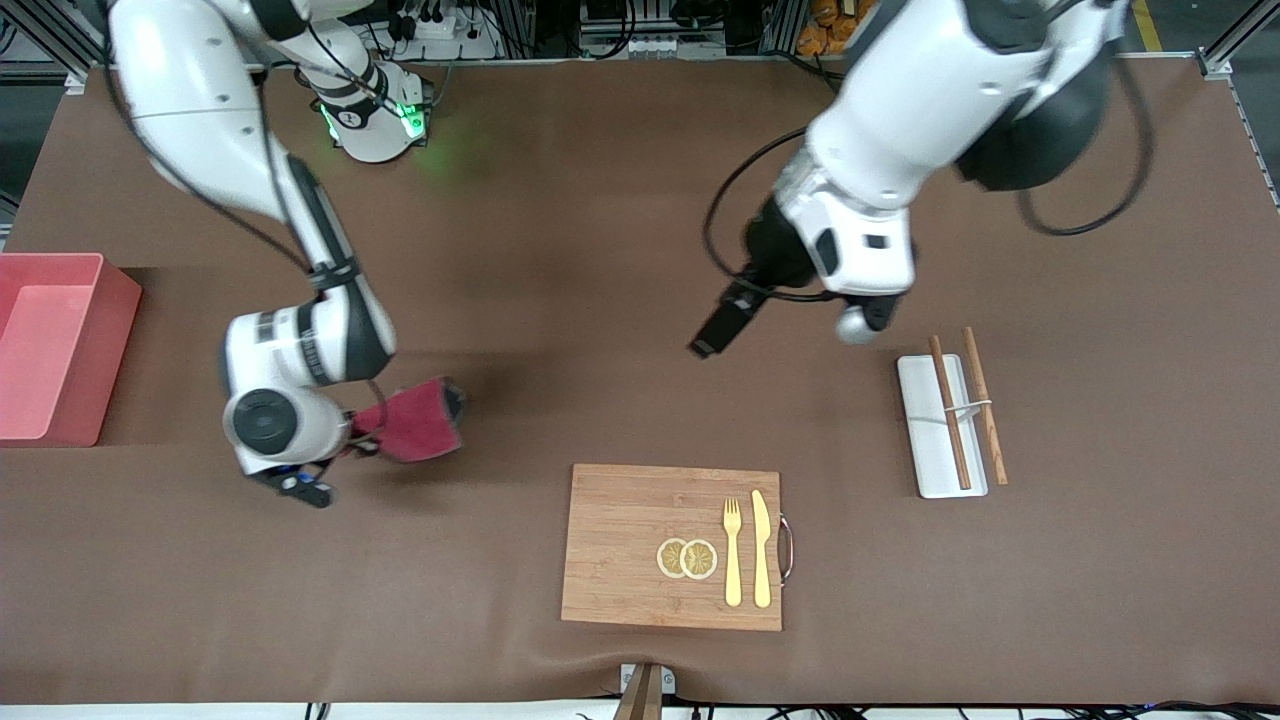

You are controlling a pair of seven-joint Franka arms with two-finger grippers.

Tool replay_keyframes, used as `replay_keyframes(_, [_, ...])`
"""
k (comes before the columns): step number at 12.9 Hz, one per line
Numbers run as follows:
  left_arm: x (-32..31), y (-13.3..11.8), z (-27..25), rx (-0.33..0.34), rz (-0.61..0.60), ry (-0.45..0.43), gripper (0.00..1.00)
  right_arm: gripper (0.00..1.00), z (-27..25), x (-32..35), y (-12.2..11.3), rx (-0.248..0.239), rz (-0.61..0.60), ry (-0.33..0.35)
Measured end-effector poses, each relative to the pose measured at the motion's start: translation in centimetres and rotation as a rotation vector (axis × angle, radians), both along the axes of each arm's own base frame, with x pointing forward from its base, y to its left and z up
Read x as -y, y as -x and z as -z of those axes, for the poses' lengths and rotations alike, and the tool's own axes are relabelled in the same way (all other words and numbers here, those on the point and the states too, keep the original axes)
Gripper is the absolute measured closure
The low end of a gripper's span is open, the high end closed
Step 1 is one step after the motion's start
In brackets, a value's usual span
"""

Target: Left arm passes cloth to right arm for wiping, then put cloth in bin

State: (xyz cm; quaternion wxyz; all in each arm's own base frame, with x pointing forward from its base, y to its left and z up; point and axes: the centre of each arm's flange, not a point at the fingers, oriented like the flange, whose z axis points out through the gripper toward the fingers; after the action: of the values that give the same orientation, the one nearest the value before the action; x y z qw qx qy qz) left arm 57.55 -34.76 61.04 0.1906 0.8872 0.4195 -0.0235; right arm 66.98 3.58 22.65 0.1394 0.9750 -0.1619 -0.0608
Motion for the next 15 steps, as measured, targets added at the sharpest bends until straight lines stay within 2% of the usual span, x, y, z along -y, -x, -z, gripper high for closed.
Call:
replay_keyframes(2, [-4.9,-0.4,-0.7,-0.030,0.123,-0.064,0.00,0.98,-0.8,7.8,-0.6,-0.014,-0.078,0.065])
replay_keyframes(4, [-9.8,-0.6,-1.7,-0.033,0.247,-0.101,0.00,0.98,-1.5,14.3,-0.4,-0.021,-0.118,0.101])
replay_keyframes(7, [-17.8,-0.5,-3.1,-0.019,0.470,-0.156,0.00,0.98,-3.1,21.9,0.3,-0.034,-0.194,0.109])
replay_keyframes(9, [-22.8,-0.2,-3.4,-0.018,0.608,-0.221,0.00,0.98,-6.8,25.7,0.9,-0.034,-0.282,0.107])
replay_keyframes(11, [-25.1,0.4,-3.7,-0.025,0.665,-0.270,0.00,0.98,-11.8,27.9,1.7,-0.038,-0.350,0.124])
replay_keyframes(13, [-26.0,1.0,-4.3,-0.019,0.670,-0.287,0.00,0.98,-15.4,27.9,2.6,-0.071,-0.378,0.165])
replay_keyframes(15, [-26.3,1.5,-4.7,-0.019,0.678,-0.323,0.00,0.98,-14.7,27.3,2.9,-0.104,-0.387,0.160])
